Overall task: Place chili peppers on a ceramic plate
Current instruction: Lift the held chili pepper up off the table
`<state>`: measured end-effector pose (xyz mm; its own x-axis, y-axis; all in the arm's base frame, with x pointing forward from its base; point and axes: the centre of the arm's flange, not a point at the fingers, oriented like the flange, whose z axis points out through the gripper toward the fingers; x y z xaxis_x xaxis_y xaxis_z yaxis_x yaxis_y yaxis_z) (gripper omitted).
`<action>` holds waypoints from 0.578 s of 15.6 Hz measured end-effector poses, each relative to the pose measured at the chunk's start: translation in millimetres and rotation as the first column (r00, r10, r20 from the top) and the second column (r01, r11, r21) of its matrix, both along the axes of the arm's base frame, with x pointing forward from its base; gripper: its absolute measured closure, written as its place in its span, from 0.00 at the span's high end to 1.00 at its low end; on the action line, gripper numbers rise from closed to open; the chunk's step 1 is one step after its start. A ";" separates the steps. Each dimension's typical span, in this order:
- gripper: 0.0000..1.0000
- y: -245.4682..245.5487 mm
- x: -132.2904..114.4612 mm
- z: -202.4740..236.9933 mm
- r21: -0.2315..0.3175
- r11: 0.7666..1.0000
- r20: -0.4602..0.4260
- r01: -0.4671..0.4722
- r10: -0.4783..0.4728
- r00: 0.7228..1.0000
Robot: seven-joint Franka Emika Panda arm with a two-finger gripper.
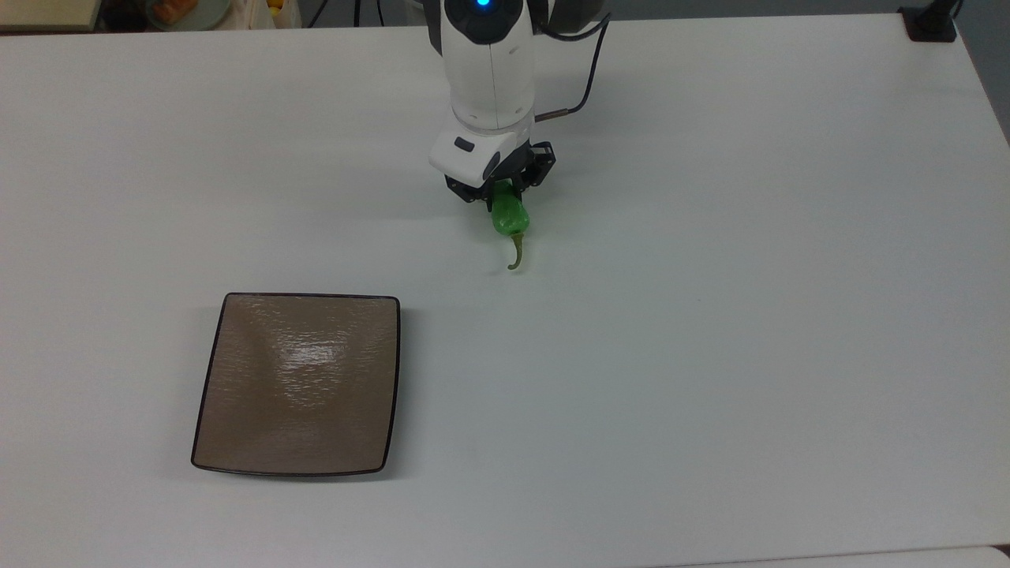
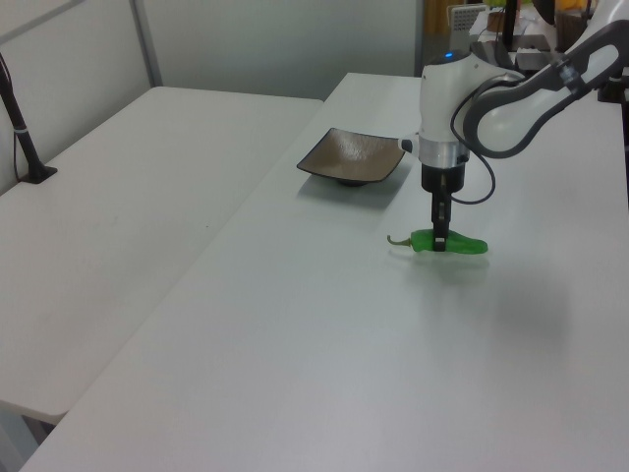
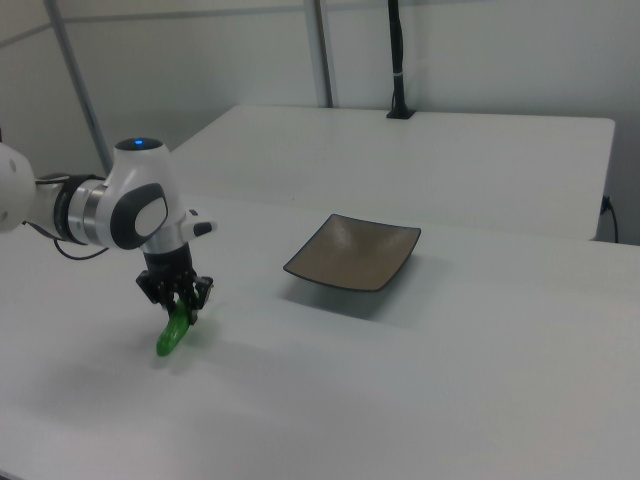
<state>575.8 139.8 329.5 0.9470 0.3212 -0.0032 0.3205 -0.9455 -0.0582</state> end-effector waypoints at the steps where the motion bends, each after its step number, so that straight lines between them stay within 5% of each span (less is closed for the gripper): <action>1: 0.37 1.2 6.2 11.0 0.005 1.000 0.022 0.001 -0.001 1.000; 9: 0.37 3.8 47.0 82.4 0.042 0.999 0.173 0.003 -0.011 0.985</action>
